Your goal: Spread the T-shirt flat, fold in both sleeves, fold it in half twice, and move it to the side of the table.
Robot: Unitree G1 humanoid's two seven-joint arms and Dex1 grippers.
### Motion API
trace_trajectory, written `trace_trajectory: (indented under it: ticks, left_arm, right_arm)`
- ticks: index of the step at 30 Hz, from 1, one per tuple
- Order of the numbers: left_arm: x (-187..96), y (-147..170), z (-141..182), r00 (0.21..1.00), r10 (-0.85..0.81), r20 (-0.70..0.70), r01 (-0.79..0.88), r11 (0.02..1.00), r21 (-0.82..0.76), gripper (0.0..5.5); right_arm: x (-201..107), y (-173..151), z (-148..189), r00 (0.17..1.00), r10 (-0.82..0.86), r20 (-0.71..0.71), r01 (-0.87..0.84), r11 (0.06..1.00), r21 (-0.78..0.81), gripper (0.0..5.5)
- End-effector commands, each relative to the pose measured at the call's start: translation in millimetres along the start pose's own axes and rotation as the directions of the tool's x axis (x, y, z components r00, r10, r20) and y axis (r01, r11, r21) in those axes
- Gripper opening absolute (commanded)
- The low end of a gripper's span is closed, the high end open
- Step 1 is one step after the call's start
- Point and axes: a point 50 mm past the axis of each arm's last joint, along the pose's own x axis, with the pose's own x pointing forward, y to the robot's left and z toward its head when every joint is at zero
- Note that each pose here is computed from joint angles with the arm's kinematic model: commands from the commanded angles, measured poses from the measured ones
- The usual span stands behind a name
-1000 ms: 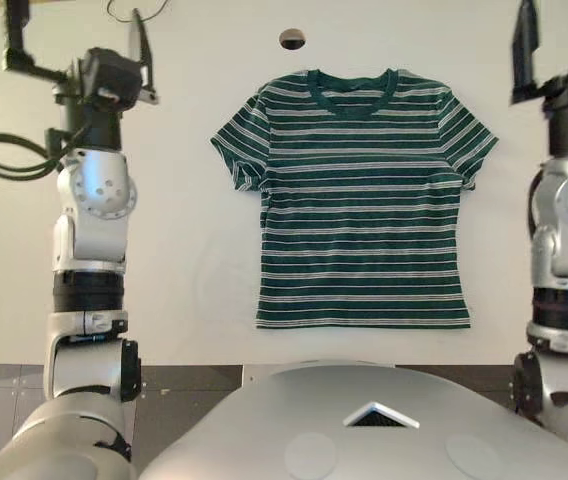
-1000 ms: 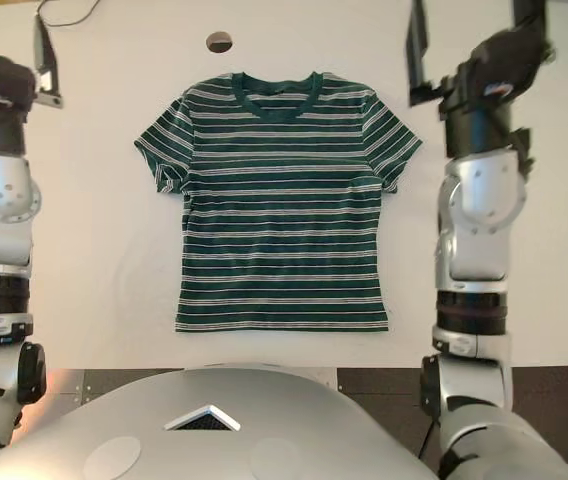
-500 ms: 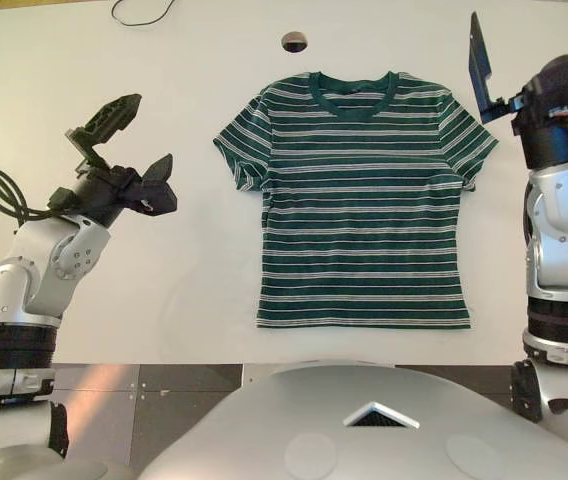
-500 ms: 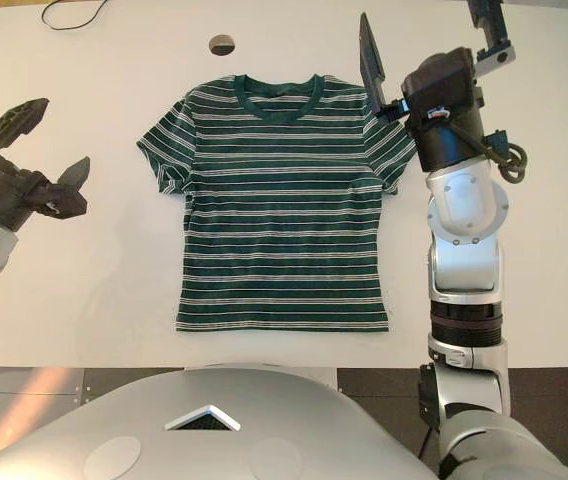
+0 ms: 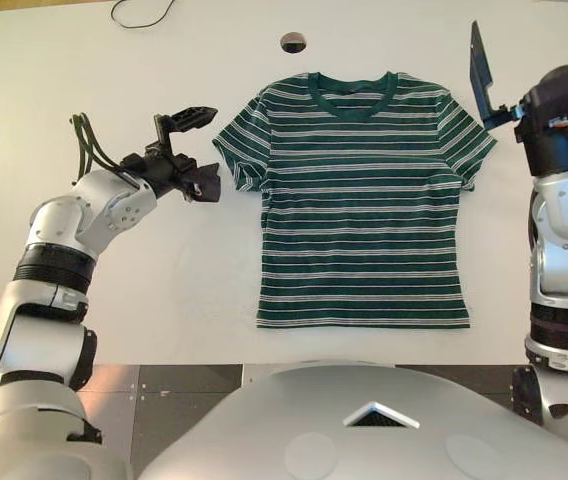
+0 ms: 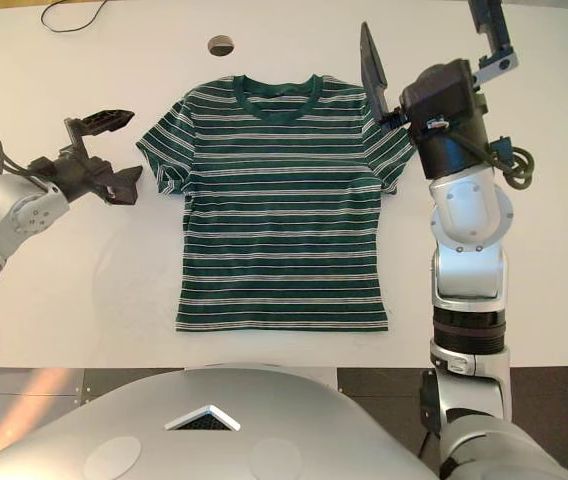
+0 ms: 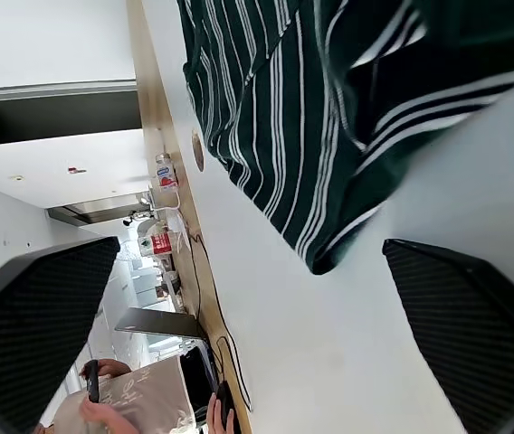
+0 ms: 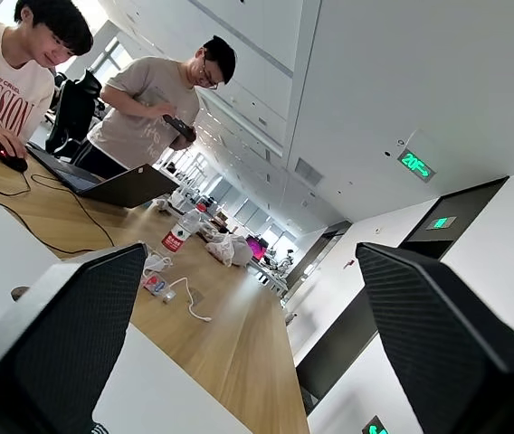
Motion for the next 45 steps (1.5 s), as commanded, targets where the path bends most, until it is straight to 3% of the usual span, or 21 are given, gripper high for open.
trace_trajectory:
  ticks: [1,13,24,38,45]
  left_arm:
    - [10,-11,-1,0.997,-0.082,-0.007,0.083,0.996,0.037,5.50]
    - [33,-10,10,0.994,-0.088,0.058,0.083,0.994,0.075,5.50]
    - [29,-13,-6,0.995,-0.095,-0.033,0.098,0.992,0.077,3.49]
    - [30,-20,5,0.991,-0.130,0.039,0.127,0.989,0.078,1.06]
    - [28,-18,-5,0.996,-0.087,-0.031,0.089,0.994,0.057,0.13]
  right_arm:
    - [-2,-3,2,1.000,-0.004,-0.002,0.004,1.000,-0.010,4.26]
    - [-2,-4,3,1.000,-0.023,-0.007,0.023,1.000,0.005,4.26]
    - [-7,-5,3,0.999,-0.039,-0.018,0.039,0.999,0.018,4.23]
    - [-8,-9,5,0.998,-0.053,-0.018,0.054,0.998,0.018,4.23]
    - [-10,-8,3,0.998,-0.057,-0.029,0.058,0.998,0.024,4.23]
